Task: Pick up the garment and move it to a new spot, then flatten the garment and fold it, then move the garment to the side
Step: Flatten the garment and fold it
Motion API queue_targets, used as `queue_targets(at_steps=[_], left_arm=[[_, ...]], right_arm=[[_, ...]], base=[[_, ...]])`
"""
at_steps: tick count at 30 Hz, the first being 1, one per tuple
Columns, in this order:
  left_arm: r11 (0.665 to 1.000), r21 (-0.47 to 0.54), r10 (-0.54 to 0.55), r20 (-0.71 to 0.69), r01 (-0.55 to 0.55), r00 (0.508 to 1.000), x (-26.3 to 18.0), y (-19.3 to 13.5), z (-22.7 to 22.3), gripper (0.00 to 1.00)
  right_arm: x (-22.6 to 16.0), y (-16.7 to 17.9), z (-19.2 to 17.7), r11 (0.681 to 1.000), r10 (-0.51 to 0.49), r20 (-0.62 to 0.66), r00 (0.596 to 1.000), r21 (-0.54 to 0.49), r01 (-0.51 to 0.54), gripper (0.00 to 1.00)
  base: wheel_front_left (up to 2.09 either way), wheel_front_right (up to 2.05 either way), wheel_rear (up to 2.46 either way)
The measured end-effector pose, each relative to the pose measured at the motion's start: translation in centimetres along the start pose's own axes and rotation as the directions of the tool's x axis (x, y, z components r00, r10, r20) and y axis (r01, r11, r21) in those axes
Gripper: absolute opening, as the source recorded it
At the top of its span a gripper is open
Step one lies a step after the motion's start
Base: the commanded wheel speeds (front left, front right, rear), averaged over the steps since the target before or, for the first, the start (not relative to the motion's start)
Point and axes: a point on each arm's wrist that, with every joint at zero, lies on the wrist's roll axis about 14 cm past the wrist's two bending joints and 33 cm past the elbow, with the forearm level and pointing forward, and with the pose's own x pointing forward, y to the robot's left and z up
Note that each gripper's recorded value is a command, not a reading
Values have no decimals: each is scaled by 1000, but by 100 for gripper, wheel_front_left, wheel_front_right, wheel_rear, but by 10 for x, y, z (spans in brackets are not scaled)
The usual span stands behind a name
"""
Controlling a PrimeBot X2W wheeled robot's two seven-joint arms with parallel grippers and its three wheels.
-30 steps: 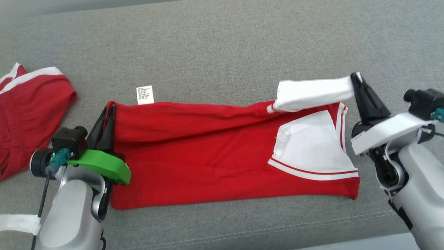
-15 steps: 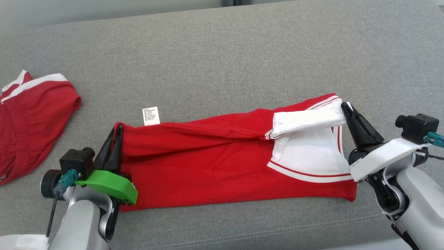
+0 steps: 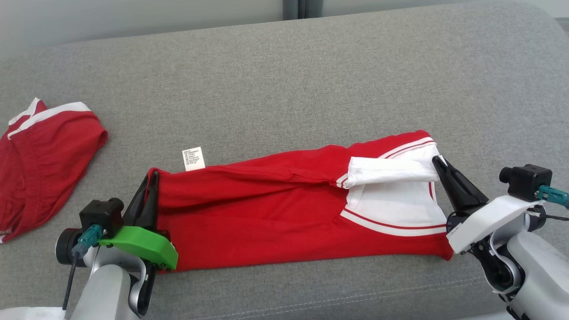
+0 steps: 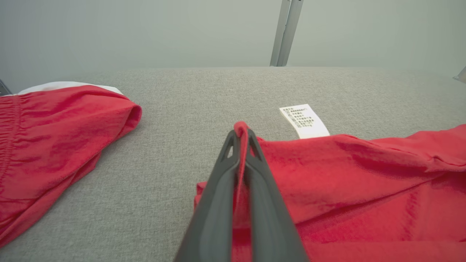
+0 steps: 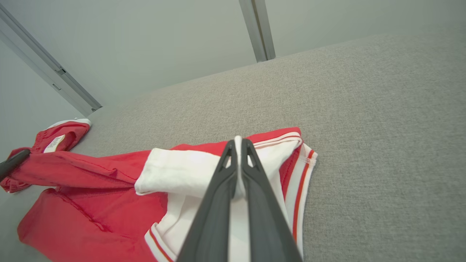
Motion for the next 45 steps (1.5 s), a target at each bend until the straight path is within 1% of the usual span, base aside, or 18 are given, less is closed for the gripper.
queue_targets(at_steps=[1,2,10,26,29,31,35,36,37,41,45], left_arm=[[1000,-1,1,1,-1,1000,0,0,0,44],[1000,-2,2,1,-2,1000,0,0,0,100],[1000,-11,24,31,-23,999,-5,3,9,100],[998,-27,64,74,-63,995,-30,4,15,100],[997,-33,74,82,-71,994,-34,6,17,100],[997,-31,80,87,-77,993,-36,7,18,100],[996,-33,84,93,-81,992,-38,7,19,100],[996,-33,84,96,-81,992,-38,7,20,100],[996,-34,84,99,-81,992,-38,7,21,100],[995,-39,91,102,-88,991,-42,8,21,100],[994,-42,103,112,-99,988,-45,10,24,100]], right_arm=[[0,0,-1,1000,1,-2,1000,-1,-1,0],[-1,1,-1,1000,2,-4,1000,-1,-2,0],[-4,3,-5,1000,7,-17,1000,-7,-7,0],[-24,1,-44,998,5,-150,989,-55,-14,0],[-28,-3,-54,997,-7,-187,982,-80,-8,0],[-30,-7,-58,993,-14,-205,979,-117,-10,0],[-25,-10,-52,989,-29,-183,983,-147,1,0],[-25,-10,-53,988,-30,-186,982,-157,0,31],[-24,-9,-54,987,-30,-186,982,-161,-1,100],[-23,-9,-52,988,-41,-173,984,-155,13,100],[-20,-9,-36,989,-47,-116,992,-142,30,100]], base=[[0,0,0],[0,0,0],[0,0,0],[0,0,0],[0,0,0],[0,0,0],[0,0,0],[0,0,0],[0,0,0],[0,0,0],[0,0,0]])
